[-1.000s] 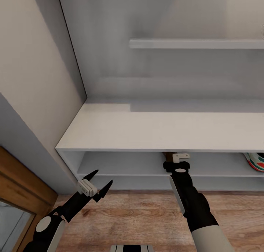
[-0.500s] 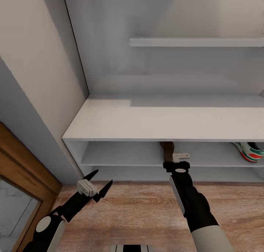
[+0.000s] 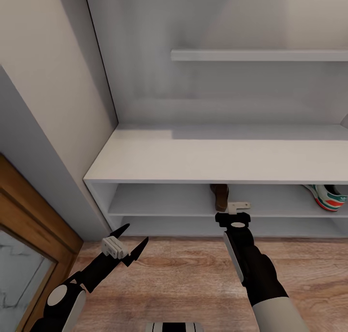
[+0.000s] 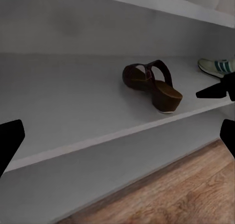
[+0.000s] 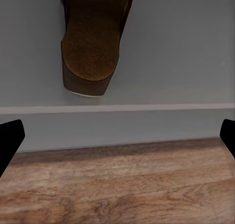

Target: Pick up the two gym shoes and the two sandals from the corridor floor and place them onto the hallstand (shoe rack) in the corridor, making sure they are on the rack and not on the floor. Arrange them so the two gym shoes are next to each other and the two sandals are next to each other.

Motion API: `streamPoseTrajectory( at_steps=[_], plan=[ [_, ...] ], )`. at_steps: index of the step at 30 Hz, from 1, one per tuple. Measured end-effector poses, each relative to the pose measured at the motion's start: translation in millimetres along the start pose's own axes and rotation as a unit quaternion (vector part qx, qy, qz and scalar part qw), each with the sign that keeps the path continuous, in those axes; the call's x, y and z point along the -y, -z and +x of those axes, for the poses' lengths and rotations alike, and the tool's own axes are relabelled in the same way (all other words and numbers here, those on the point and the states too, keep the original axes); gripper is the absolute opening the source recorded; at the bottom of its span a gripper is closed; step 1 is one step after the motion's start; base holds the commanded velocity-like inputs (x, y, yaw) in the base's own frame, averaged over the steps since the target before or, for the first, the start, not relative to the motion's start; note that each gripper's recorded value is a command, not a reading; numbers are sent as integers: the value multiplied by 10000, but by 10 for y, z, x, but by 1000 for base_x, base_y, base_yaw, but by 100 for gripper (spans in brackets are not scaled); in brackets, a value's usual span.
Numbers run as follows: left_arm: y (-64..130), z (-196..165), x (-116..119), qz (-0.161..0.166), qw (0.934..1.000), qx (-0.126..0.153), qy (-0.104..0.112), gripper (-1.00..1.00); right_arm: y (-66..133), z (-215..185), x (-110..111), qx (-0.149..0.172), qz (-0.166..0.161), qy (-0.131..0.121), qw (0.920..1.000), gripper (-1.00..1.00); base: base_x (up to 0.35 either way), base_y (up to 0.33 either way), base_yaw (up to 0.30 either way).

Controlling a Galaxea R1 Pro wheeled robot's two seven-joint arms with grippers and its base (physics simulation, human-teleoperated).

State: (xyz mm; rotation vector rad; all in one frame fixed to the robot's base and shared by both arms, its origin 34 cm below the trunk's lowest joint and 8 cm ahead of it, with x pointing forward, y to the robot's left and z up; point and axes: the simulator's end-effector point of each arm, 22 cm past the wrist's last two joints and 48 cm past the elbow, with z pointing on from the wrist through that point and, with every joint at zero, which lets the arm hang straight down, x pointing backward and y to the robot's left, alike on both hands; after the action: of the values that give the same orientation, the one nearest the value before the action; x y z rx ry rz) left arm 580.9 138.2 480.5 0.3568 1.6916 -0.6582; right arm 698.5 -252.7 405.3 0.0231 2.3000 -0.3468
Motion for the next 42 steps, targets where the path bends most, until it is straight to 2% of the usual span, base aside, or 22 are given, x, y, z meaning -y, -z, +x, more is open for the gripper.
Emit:
streamPoseTrajectory(
  at_steps=[15,42],
  plan=[
    [0,-2,0,0,10000,2,0,100,-13,-3,-6,66,4,-8,10000,100,-121,0,0],
    [0,-2,-6,-11,10000,0,-5,100,-21,-8,-5,126,16,4,9999,100,-35,0,0]
  ],
)
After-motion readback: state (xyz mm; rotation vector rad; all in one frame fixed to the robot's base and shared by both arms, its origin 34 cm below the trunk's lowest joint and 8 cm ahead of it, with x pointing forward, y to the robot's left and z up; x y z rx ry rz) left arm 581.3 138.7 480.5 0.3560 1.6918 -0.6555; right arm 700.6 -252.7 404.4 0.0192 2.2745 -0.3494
